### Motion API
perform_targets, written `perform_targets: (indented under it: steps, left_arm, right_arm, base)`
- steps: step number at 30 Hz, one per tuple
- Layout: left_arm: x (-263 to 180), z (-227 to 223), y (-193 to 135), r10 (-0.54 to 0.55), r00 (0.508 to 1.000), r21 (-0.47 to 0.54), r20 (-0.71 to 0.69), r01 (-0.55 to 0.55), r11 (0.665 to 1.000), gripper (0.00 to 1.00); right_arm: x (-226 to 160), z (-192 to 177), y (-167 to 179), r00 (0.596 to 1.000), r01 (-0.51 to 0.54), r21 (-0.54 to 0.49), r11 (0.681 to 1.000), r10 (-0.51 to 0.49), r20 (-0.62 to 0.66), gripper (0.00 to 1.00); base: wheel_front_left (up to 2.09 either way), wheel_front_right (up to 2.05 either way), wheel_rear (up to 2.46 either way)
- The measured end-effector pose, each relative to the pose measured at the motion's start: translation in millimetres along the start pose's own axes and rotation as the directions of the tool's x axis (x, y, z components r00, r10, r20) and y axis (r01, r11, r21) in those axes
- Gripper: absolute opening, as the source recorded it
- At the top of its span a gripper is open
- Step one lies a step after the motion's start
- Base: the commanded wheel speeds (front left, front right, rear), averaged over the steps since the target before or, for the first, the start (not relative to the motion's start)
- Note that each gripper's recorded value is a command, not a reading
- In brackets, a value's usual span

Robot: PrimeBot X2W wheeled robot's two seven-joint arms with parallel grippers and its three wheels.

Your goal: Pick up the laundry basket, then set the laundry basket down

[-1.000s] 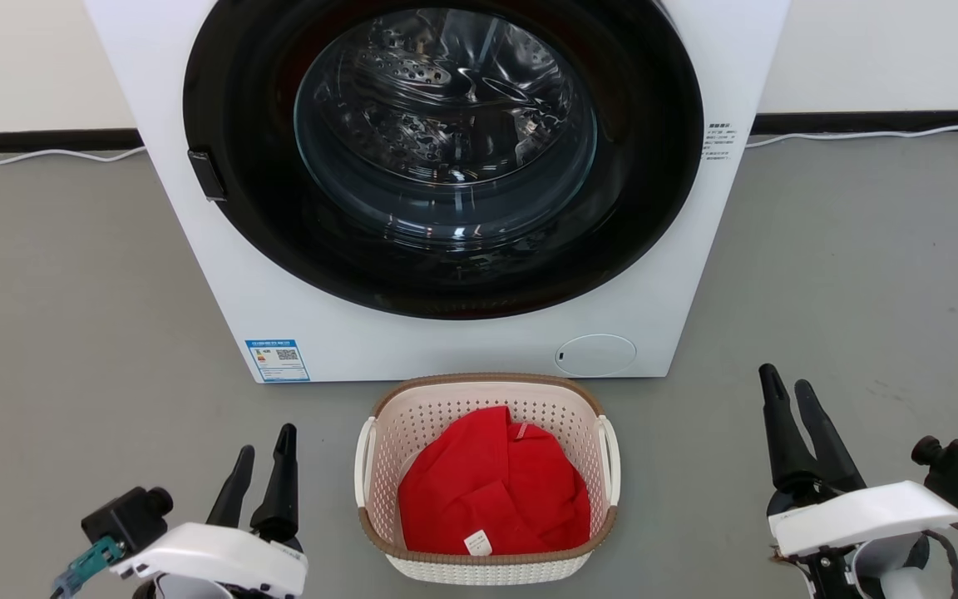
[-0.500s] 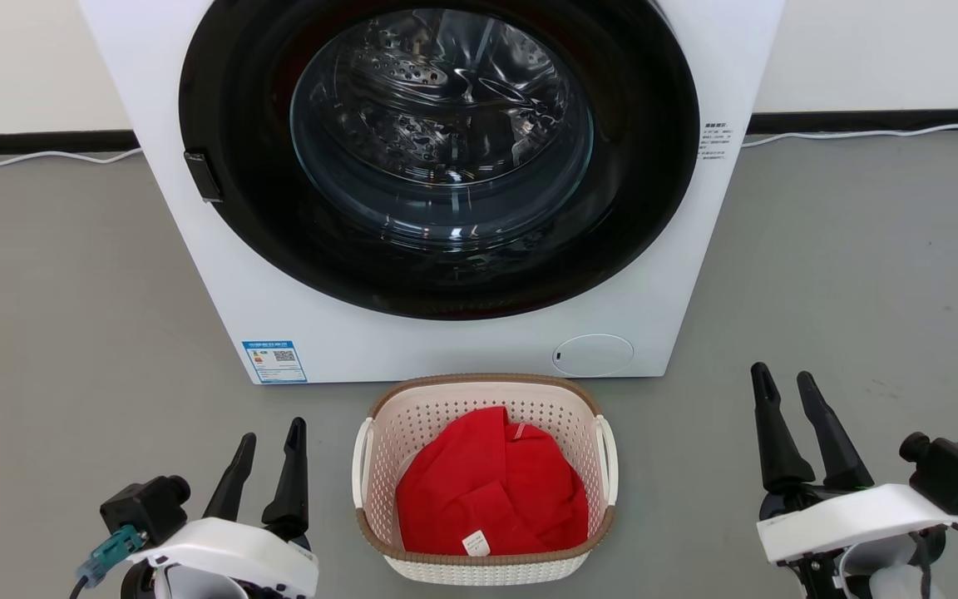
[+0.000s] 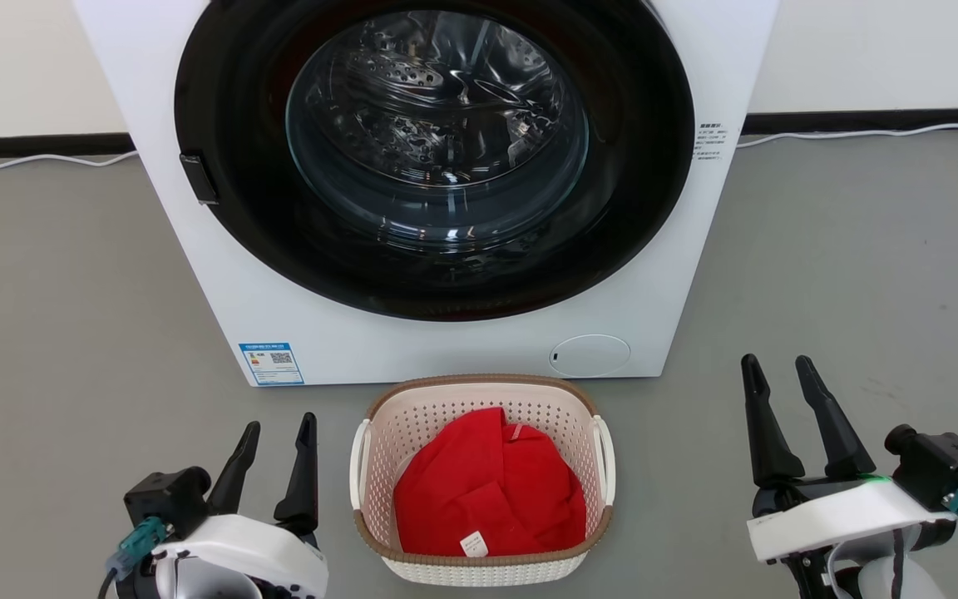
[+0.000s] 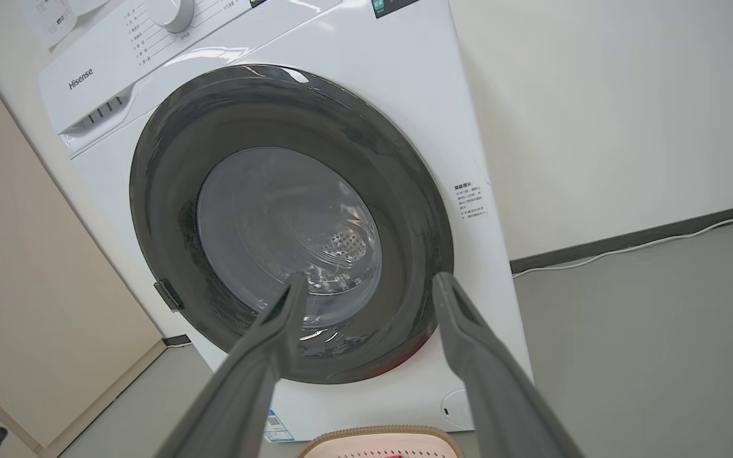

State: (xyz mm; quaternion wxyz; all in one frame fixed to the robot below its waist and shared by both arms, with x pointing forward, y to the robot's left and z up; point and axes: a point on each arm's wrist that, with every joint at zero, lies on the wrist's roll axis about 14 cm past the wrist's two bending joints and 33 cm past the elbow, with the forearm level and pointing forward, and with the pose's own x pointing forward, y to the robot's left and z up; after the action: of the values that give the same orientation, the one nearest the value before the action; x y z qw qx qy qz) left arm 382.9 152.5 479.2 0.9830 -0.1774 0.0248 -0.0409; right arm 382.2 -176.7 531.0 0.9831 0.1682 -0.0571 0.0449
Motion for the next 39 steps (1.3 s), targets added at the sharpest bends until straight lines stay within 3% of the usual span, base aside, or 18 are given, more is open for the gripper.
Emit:
perform_targets:
  steps: [20,39]
  left_arm:
    - [6.0,4.1,-12.2,-0.056,0.998,0.194,0.028,0.05,0.98,1.0]
    - [6.2,3.5,-11.7,-0.054,0.998,0.193,0.026,0.048,0.98,1.0]
  right_arm:
    - [2.4,1.1,5.6,0.999,-0.043,-0.211,0.977,0.048,0.016,1.0]
    - [4.9,0.5,1.4,0.999,-0.03,-0.21,0.977,0.034,0.015,1.0]
  base:
    - [0.0,0.0,0.0]
    - [0.0,0.0,0.0]
